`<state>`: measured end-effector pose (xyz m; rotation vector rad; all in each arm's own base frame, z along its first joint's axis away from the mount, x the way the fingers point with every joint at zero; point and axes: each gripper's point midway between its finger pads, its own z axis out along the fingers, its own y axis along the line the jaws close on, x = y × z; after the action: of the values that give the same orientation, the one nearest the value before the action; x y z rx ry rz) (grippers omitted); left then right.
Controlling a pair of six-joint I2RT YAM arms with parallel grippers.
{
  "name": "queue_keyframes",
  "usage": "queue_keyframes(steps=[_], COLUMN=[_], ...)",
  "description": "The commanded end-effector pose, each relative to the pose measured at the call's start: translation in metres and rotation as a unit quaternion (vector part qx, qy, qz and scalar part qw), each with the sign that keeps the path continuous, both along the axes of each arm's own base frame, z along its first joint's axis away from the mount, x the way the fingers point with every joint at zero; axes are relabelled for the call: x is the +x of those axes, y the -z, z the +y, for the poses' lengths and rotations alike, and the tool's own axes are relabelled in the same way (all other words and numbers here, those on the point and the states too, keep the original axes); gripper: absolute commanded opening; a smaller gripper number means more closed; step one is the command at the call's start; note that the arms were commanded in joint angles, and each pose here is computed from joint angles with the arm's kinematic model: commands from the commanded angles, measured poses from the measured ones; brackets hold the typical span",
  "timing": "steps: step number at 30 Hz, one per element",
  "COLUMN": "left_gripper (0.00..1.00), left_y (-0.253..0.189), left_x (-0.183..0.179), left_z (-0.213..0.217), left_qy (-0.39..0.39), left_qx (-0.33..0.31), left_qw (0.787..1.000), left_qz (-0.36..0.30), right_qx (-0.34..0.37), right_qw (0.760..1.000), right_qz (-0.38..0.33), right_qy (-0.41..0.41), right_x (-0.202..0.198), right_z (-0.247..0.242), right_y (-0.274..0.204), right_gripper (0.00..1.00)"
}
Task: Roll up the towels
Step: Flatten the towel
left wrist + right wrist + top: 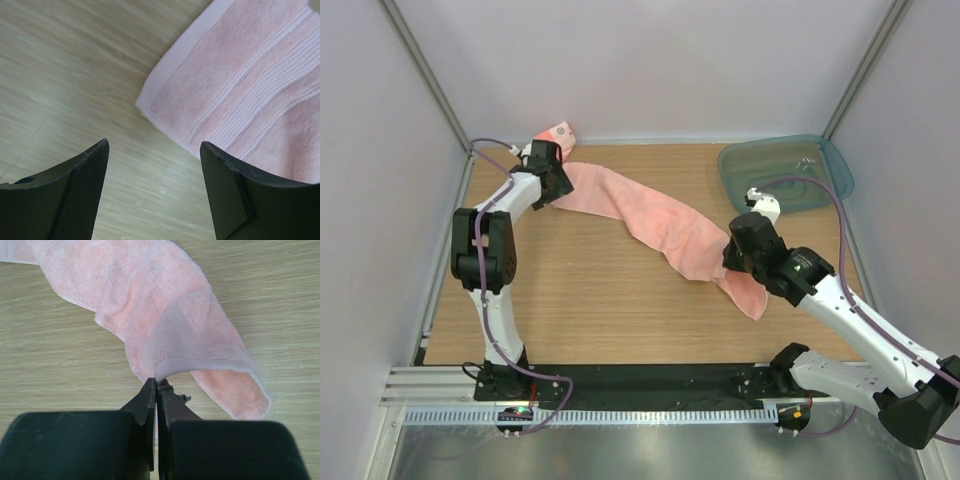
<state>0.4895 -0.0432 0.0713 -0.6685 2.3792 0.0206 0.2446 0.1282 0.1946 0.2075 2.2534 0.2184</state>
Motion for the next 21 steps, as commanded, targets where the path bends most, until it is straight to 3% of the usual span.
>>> queue_keyframes(steps=[1,21], left_gripper=[0.74,0.59], left_y=[-0.016,0.038], left_x=[0.031,0.046], left_z=[0.009,0.006], left_qy=[0.002,-0.010], left_qx=[0.004,-0.015], left_qw=[0.999,1.000], left_qz=[-0.034,-0.007], right_qx=[0.001,-0.011], right_qw=[1.000,0.999], right_qz=[-0.014,0.004], right_qy=[-0.020,-0.030], right_x=[0.008,0.019], right_z=[0.008,0.017], right_y=[-0.003,0.012], right_gripper=[0.01,0.01])
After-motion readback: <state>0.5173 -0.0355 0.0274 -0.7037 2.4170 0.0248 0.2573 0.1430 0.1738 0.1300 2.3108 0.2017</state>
